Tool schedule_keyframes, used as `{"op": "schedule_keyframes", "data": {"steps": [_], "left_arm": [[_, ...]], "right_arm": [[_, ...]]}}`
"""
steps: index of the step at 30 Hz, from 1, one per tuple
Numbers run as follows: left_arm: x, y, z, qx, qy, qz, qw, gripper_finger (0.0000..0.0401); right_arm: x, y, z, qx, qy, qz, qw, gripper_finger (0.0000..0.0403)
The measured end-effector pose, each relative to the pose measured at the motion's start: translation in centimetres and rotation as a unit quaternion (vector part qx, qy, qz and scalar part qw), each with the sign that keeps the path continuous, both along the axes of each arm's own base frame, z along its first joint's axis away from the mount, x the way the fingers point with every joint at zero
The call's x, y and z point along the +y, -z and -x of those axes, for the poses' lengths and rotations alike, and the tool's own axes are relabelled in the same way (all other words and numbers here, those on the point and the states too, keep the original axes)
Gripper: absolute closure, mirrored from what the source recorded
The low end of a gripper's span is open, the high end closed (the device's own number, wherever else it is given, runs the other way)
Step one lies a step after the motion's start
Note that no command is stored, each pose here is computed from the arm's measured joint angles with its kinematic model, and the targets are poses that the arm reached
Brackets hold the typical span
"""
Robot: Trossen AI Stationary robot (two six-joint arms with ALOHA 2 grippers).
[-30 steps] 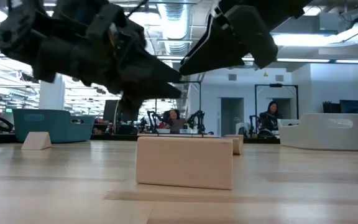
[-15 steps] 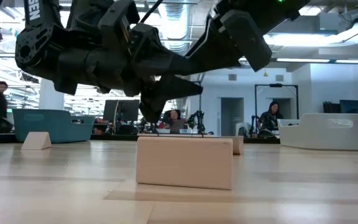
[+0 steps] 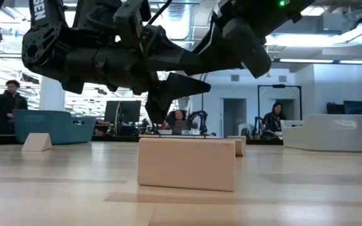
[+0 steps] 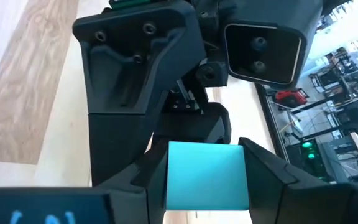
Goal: Sort & place blocks by color
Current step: Put the light blue block into the transparent bin
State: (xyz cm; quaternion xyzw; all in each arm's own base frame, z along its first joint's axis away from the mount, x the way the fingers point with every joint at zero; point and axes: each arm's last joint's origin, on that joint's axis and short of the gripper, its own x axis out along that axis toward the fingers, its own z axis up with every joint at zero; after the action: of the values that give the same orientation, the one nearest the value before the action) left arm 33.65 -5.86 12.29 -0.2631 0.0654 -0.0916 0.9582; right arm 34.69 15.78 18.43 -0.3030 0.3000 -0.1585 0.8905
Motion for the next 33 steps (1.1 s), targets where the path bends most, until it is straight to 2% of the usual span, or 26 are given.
{"op": "schedule_keyframes", "data": {"steps": [4, 8, 10, 23, 33], "left_arm": [[0.1, 0.1, -0.1, 0.008, 0.0, -0.009, 1.0, 0.0216], [0.1, 0.5, -0.1, 0.034, 0.003, -0.021, 0.999, 0.0216], [0.1, 0.6, -0.1, 0.042, 0.004, -0.021, 0.999, 0.0216], [0.0, -0.4, -0.1, -0.007, 0.022, -0.01, 1.0, 0.0216], [0.4, -0.9, -0.2, -0.029, -0.051, 0.003, 0.998, 0.0216]], "right_arm": [[0.1, 0.1, 0.1, 0.006, 0.004, 0.016, 1.0, 0.0224], [0.5, 0.7, 0.9, 0.031, 0.008, 0.063, 0.998, 0.0221], [0.7, 0.7, 1.0, 0.032, 0.003, 0.068, 0.997, 0.0221], [0.7, 0.5, 0.9, 0.037, 0.002, 0.086, 0.996, 0.0222], [1.0, 0.0, 0.7, 0.027, -0.011, 0.102, 0.994, 0.0219]]}}
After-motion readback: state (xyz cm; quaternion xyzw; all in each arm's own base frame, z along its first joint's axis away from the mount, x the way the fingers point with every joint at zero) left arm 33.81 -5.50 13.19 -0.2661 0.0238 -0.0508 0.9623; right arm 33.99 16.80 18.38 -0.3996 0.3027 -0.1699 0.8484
